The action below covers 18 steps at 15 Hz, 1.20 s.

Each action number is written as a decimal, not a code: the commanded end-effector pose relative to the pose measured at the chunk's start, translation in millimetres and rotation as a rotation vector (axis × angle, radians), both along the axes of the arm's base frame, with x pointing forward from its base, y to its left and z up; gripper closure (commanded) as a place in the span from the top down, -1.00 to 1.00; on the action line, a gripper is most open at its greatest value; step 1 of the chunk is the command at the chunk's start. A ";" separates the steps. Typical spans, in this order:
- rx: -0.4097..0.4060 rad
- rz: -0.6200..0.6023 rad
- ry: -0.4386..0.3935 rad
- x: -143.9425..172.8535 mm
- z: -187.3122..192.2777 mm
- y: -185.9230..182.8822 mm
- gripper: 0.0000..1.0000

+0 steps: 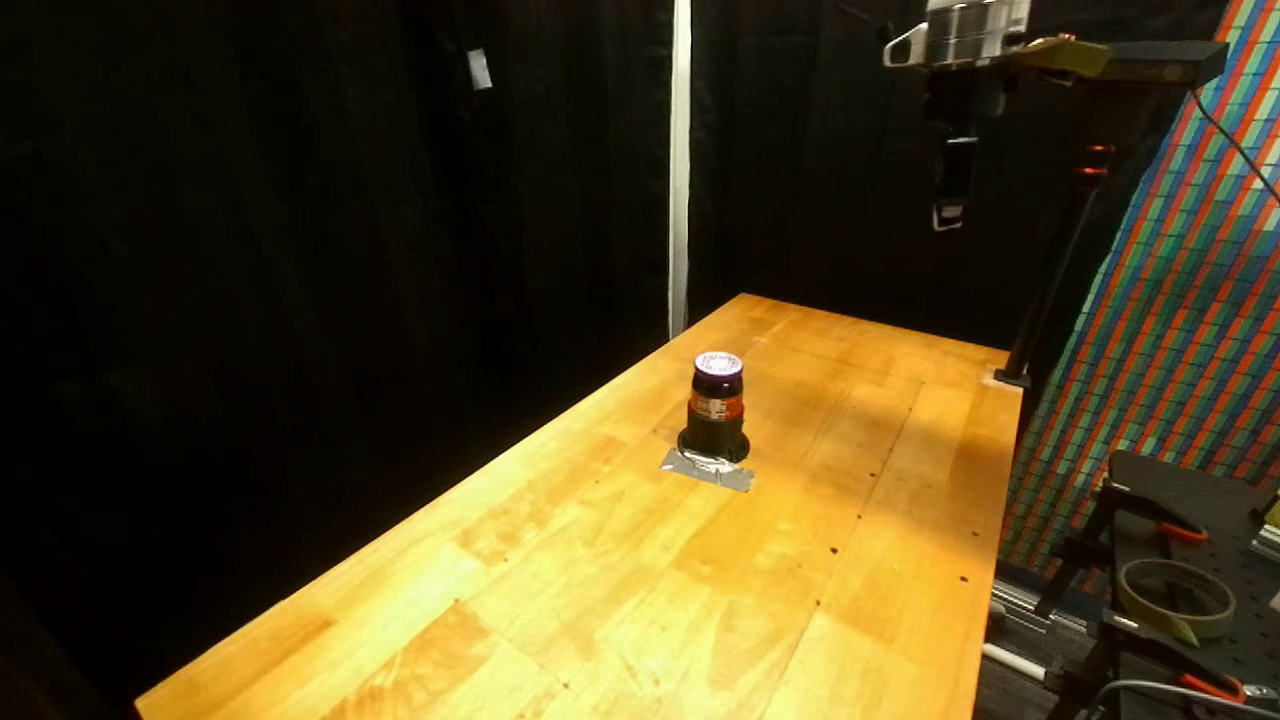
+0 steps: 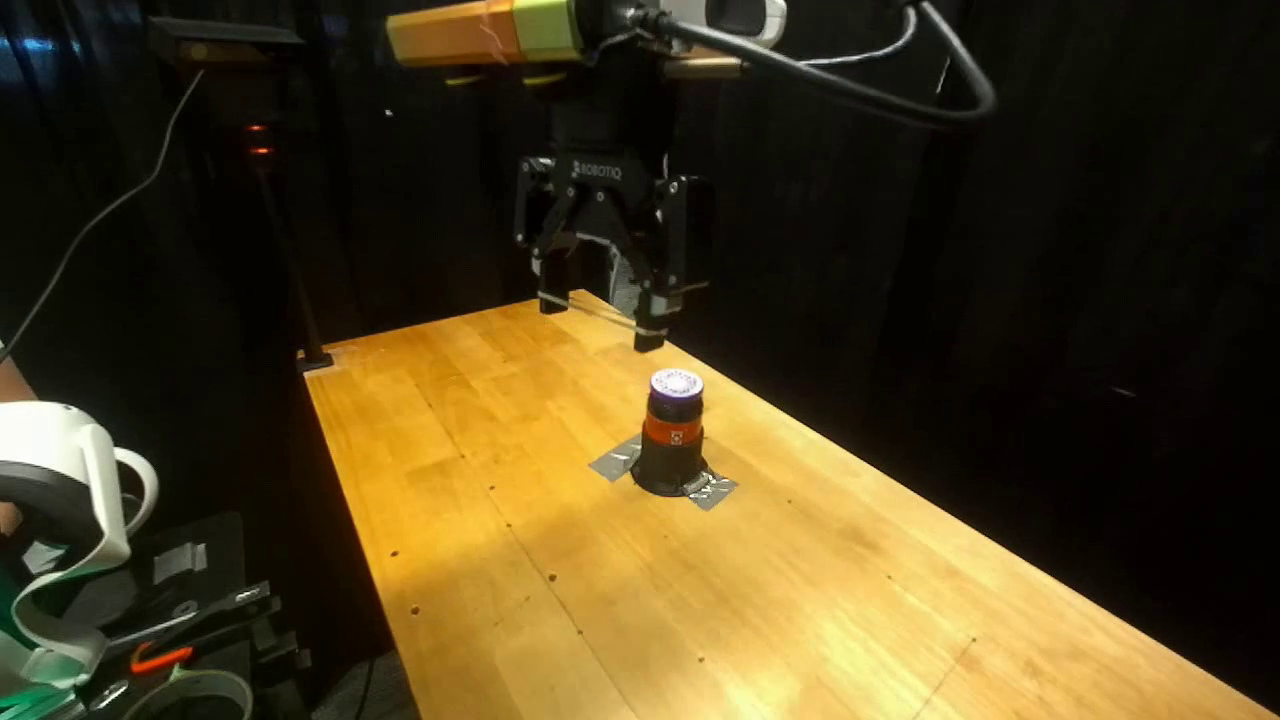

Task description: Put the rubber band on the jar.

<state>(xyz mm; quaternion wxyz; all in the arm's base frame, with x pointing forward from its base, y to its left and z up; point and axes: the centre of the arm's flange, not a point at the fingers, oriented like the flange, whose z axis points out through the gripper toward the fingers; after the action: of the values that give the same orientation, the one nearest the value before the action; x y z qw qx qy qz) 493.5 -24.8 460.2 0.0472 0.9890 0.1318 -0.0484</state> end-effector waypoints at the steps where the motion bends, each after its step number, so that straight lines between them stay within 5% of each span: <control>1: -0.021 -0.059 -0.003 79.7 -11.2 54.8 1.00; 5: 0.045 -0.070 -0.072 145.9 -47.2 99.1 1.00; 9: 0.109 -0.079 -0.123 193.1 -85.5 105.6 1.00; 18: 0.206 -0.110 -0.095 231.6 -163.6 110.5 1.00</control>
<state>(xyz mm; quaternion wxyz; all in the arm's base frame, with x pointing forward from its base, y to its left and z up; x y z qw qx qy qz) 700.6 80.2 309.9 -0.0327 0.9966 0.0754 0.0000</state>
